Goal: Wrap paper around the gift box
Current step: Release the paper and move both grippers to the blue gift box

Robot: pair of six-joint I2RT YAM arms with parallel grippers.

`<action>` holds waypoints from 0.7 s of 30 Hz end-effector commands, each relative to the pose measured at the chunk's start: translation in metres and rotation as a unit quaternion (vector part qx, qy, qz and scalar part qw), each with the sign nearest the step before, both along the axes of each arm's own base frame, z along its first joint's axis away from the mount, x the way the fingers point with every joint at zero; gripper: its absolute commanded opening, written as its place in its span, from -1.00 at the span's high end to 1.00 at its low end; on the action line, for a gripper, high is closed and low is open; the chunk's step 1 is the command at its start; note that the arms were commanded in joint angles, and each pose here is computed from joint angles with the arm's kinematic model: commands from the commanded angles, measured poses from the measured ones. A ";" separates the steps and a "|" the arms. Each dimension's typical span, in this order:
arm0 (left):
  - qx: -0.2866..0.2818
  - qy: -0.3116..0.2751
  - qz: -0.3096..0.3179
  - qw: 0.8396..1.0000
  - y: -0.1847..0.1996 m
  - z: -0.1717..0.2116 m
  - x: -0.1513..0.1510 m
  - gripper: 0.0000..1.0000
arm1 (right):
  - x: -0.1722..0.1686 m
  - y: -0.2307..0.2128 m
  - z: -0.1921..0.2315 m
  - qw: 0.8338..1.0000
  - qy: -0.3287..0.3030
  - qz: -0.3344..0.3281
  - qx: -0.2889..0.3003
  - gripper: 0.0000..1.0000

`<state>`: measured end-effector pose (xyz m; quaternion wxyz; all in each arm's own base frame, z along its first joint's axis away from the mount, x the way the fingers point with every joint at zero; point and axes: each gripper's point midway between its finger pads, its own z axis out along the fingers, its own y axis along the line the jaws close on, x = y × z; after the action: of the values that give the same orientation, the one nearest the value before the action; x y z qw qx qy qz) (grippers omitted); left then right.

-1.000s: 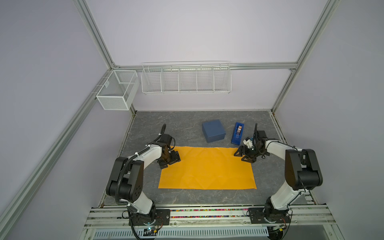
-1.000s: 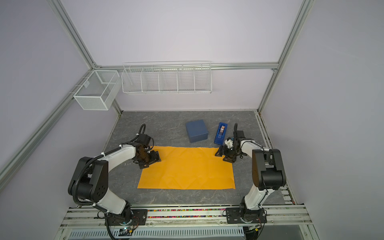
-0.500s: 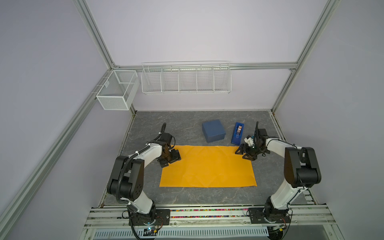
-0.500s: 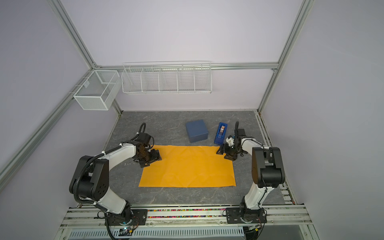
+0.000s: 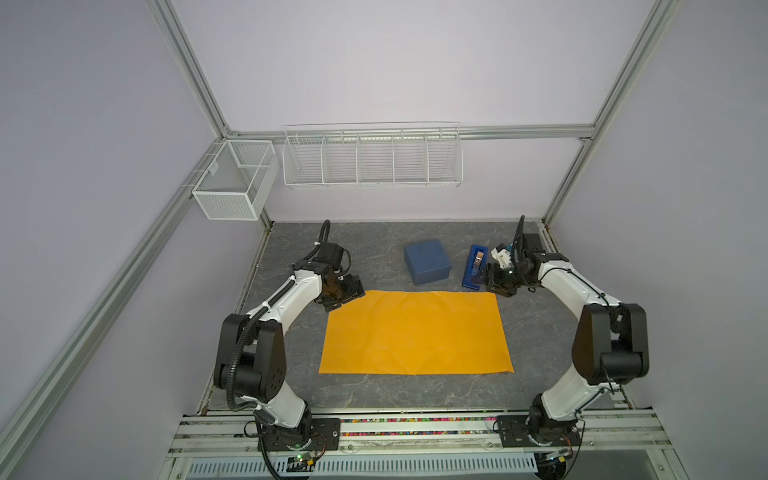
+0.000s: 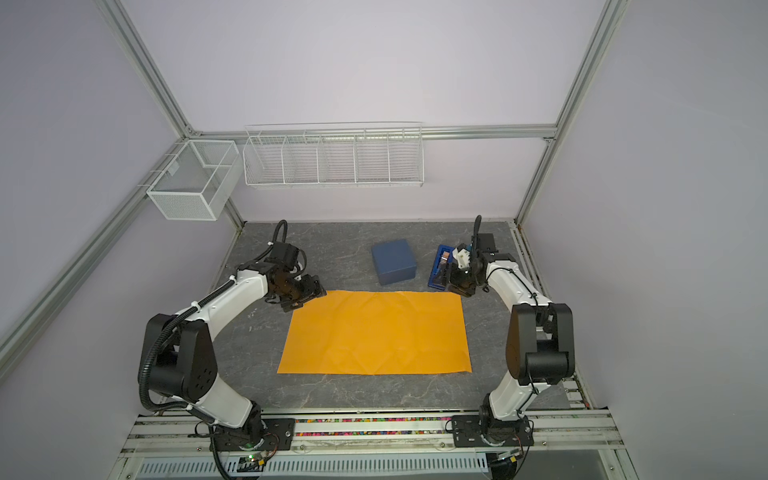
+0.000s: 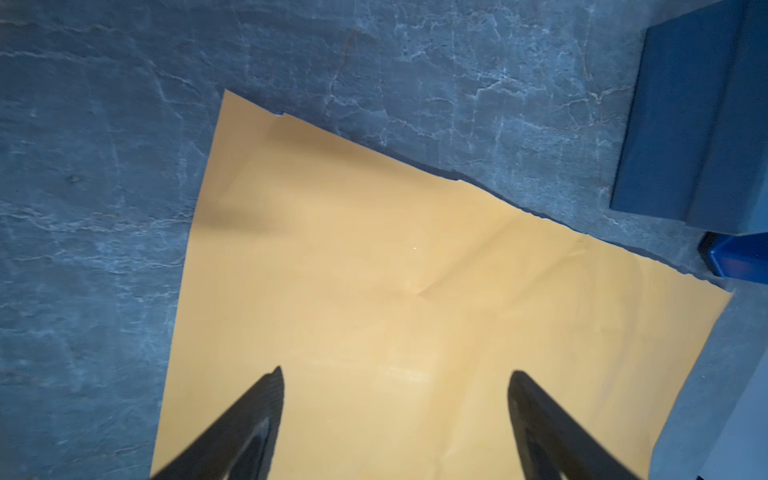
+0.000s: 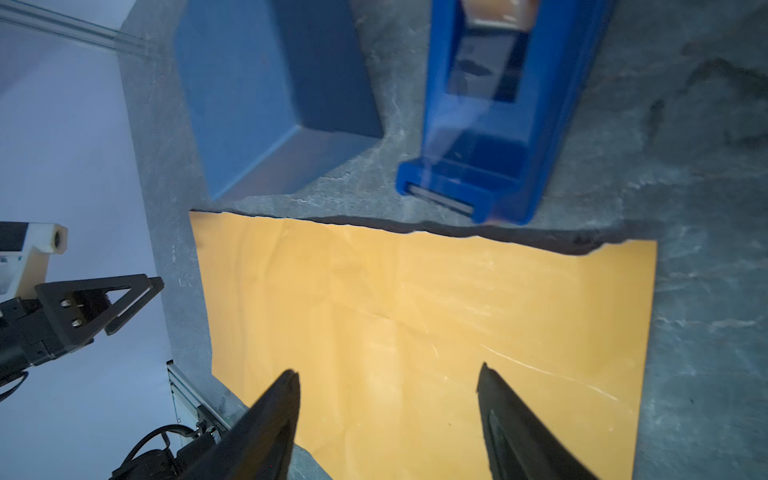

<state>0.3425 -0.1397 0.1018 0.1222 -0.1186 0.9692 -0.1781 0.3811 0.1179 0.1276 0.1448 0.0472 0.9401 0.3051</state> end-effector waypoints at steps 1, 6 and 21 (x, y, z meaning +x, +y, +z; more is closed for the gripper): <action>-0.022 -0.003 -0.010 1.000 -0.009 0.012 0.003 -0.68 | 0.006 0.023 0.007 0.999 0.010 0.028 0.015 -0.40; -0.052 -0.032 -0.010 0.998 -0.021 0.024 0.021 -0.68 | 0.039 0.043 0.017 0.999 -0.010 0.046 0.011 -0.39; -0.136 -0.087 -0.027 0.986 -0.069 0.043 0.074 -0.66 | 0.121 0.089 -0.016 0.995 -0.003 0.085 0.044 -0.22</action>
<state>0.3984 -0.1962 0.1314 0.1660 -0.0946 0.9365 -0.2941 0.5080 0.1872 0.1073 0.1387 -0.0118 0.9318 0.3353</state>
